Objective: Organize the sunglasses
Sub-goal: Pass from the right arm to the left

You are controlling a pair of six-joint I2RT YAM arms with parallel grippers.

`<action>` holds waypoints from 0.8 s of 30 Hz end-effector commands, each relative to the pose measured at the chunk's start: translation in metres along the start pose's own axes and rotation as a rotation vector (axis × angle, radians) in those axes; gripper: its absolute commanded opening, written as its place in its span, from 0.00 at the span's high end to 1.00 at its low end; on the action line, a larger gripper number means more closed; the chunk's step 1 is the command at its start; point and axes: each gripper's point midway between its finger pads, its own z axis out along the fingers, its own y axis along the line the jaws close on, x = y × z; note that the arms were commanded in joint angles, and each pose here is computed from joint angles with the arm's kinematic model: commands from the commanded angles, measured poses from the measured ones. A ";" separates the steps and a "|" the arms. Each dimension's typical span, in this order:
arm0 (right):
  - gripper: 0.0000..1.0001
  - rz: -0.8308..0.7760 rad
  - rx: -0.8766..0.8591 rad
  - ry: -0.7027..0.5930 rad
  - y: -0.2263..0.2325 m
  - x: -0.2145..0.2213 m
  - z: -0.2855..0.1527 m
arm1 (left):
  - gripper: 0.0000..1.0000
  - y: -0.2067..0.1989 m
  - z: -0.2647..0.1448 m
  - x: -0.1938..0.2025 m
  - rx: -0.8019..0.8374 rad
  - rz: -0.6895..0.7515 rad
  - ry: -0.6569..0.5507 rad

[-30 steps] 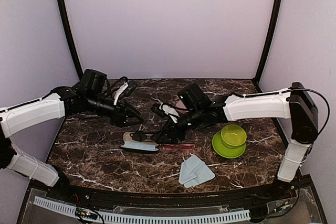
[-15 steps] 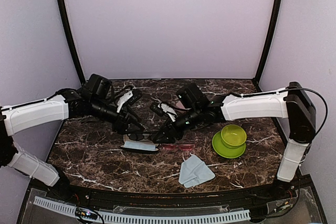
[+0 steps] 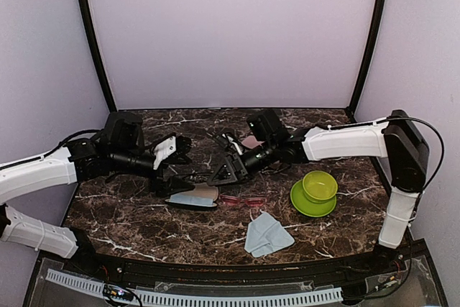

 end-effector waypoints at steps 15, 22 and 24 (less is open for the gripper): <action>0.64 0.095 -0.128 0.037 0.015 0.006 0.010 | 0.29 0.009 0.023 0.016 -0.065 0.197 0.158; 0.64 0.095 -0.132 0.039 0.014 0.005 0.011 | 0.43 0.006 0.029 0.029 -0.029 0.178 0.232; 0.64 0.096 -0.132 0.039 0.014 0.005 0.011 | 0.45 0.006 0.029 0.031 -0.031 0.180 0.240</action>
